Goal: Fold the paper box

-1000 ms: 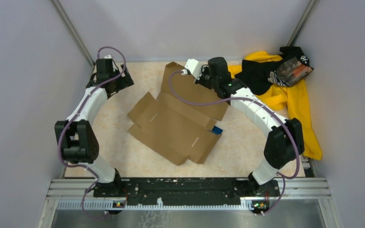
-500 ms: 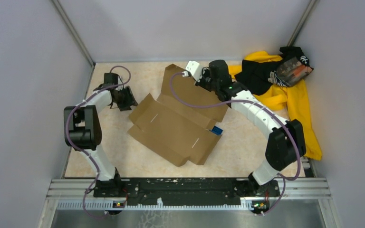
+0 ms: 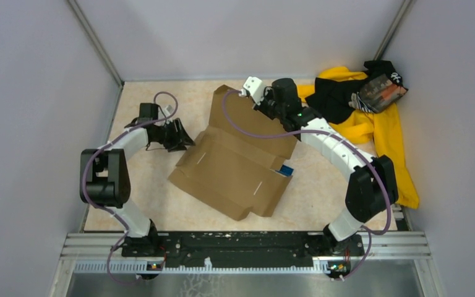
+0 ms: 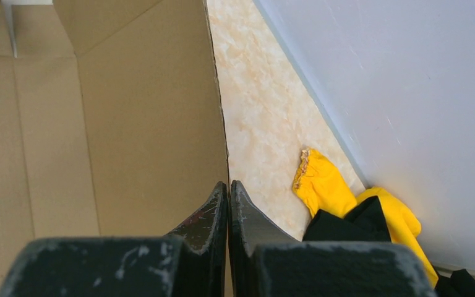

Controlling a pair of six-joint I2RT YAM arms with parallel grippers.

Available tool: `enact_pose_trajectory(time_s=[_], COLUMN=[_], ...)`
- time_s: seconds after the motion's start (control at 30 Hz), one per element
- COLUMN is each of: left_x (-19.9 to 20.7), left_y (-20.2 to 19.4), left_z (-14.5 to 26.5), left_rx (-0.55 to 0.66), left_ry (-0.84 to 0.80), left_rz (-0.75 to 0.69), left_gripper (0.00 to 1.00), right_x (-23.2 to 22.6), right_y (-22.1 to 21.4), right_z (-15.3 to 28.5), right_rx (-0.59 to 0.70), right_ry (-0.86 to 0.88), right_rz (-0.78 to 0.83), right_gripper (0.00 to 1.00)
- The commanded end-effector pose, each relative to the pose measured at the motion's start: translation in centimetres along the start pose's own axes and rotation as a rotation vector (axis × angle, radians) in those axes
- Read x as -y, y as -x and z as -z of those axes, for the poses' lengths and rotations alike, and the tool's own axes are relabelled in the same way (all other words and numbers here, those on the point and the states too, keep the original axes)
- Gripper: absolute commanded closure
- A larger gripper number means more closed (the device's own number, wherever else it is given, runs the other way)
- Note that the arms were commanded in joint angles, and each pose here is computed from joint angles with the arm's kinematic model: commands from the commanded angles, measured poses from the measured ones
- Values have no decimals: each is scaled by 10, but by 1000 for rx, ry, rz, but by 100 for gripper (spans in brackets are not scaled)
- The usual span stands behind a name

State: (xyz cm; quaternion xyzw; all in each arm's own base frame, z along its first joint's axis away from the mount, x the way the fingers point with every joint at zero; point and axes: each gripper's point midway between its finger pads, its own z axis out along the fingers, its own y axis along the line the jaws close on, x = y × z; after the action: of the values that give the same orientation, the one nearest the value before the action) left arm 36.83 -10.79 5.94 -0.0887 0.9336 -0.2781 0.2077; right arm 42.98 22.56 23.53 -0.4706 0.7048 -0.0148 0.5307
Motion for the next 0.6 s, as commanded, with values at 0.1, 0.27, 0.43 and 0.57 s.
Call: enact_pose_trajectory(time_s=[0.1, 0.27, 0.43, 0.57], left_x=[44, 53, 52, 64], left_y=[1, -10, -11, 1], left_z=[22, 21, 26, 47], left_rx=[43, 26, 37, 98], left_ry=[-205, -264, -228, -217], left_rz=[-51, -49, -78, -114], left_gripper=[43, 43, 42, 40], right_x=[11, 9, 9, 14], right_y=[28, 32, 32, 41], right_z=[5, 5, 6, 1], right_rx=[100, 119, 120, 146], right_ry=[-42, -34, -36, -40], right_rz=[-67, -85, -92, -82], right_gripper=[100, 100, 100, 100])
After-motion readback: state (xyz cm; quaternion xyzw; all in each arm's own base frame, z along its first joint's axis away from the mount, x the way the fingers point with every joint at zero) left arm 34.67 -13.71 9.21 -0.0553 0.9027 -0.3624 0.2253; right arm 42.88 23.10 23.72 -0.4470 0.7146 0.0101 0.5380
